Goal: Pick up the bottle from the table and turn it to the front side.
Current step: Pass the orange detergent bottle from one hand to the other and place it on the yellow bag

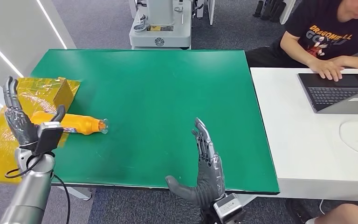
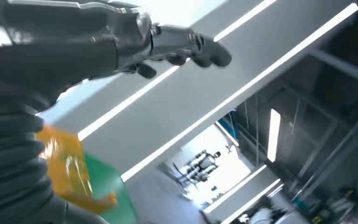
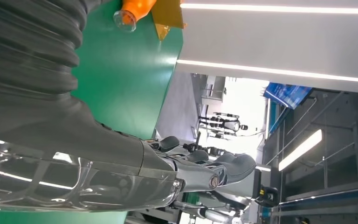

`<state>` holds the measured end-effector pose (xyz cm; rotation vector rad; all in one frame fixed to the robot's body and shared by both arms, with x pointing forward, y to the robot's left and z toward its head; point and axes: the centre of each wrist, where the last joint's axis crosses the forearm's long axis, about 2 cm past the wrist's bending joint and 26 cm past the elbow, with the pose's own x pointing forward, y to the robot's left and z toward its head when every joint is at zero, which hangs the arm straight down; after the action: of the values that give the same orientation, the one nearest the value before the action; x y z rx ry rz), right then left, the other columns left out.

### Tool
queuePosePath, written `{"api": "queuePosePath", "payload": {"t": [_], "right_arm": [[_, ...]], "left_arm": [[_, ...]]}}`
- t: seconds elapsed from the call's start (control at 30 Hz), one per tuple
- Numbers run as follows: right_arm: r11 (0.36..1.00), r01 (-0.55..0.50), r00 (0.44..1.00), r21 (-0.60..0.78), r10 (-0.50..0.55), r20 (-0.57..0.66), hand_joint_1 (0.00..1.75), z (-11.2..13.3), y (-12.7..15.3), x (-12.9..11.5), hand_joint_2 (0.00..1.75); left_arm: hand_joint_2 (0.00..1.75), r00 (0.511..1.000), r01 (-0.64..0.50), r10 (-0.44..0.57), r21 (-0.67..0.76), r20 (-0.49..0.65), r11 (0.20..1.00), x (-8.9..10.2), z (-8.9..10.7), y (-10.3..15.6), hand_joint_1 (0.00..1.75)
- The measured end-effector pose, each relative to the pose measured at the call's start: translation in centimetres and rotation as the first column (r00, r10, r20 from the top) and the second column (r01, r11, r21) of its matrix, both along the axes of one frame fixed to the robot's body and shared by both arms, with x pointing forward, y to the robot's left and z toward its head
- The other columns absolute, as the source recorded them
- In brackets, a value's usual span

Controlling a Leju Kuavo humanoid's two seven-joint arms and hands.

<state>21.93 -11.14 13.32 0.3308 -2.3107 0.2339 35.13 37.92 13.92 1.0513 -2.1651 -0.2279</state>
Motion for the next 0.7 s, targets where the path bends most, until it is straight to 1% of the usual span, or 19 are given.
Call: {"api": "queuePosePath", "payload": {"t": [0.03, 0.1, 0.17, 0.2, 0.27, 0.37, 0.47, 0.57, 0.7], "right_arm": [[1.0, -0.005, 1.0, 0.001, 0.005, -0.002, 0.0, 0.0, 0.0, 0.0, 1.75], [1.0, -0.015, 1.0, 0.001, 0.015, -0.005, 0.0, 0.0, 0.1, 0.1, 1.75], [1.0, -0.023, 1.0, 0.001, 0.023, -0.008, 0.0, -0.1, 0.2, 0.2, 1.75], [1.0, -0.026, 1.0, 0.002, 0.026, -0.01, 0.0, -0.1, 0.2, 0.2, 1.75], [1.0, -0.028, 1.0, 0.003, 0.028, -0.011, 0.0, -0.1, 0.2, 0.3, 1.75], [1.0, -0.029, 1.0, -0.002, 0.029, -0.004, 0.0, 0.0, 0.3, 0.6, 1.75], [1.0, -0.029, 1.0, -0.01, 0.029, 0.005, 0.0, 0.2, 0.4, 1.0, 1.75], [0.999, -0.028, 1.0, -0.018, 0.028, 0.006, 0.0, 0.3, 0.6, 1.1, 1.75], [0.999, -0.025, 1.0, -0.028, 0.025, -0.003, 0.0, 0.2, 0.6, 1.2, 1.75]], "left_arm": [[1.75, 0.999, 0.049, -0.049, -0.066, -0.001, 0.997, 0.0, 0.0, -0.8, 0.0], [1.75, 0.981, 0.186, -0.192, -0.17, -0.02, 0.968, -0.1, -0.2, -2.7, 0.0], [1.75, 0.936, 0.332, -0.351, -0.255, -0.032, 0.908, -0.5, -0.7, -5.2, 0.0], [1.75, 0.912, 0.384, -0.408, -0.285, -0.028, 0.878, -0.9, -0.9, -6.5, 0.0], [1.75, 0.874, 0.457, -0.487, -0.34, -0.002, 0.822, -1.9, -1.2, -9.6, 0.0], [1.75, 0.824, 0.532, -0.564, -0.426, 0.062, 0.731, -3.8, -1.2, -14.4, 0.0], [1.75, 0.784, 0.581, -0.606, -0.502, 0.134, 0.641, -5.7, -0.6, -18.5, 0.0], [1.75, 0.759, 0.61, -0.625, -0.537, 0.182, 0.583, -6.8, 0.1, -20.6, 0.0], [1.75, 0.751, 0.622, -0.621, -0.555, 0.223, 0.553, -7.7, 0.8, -21.7, 0.0]]}}
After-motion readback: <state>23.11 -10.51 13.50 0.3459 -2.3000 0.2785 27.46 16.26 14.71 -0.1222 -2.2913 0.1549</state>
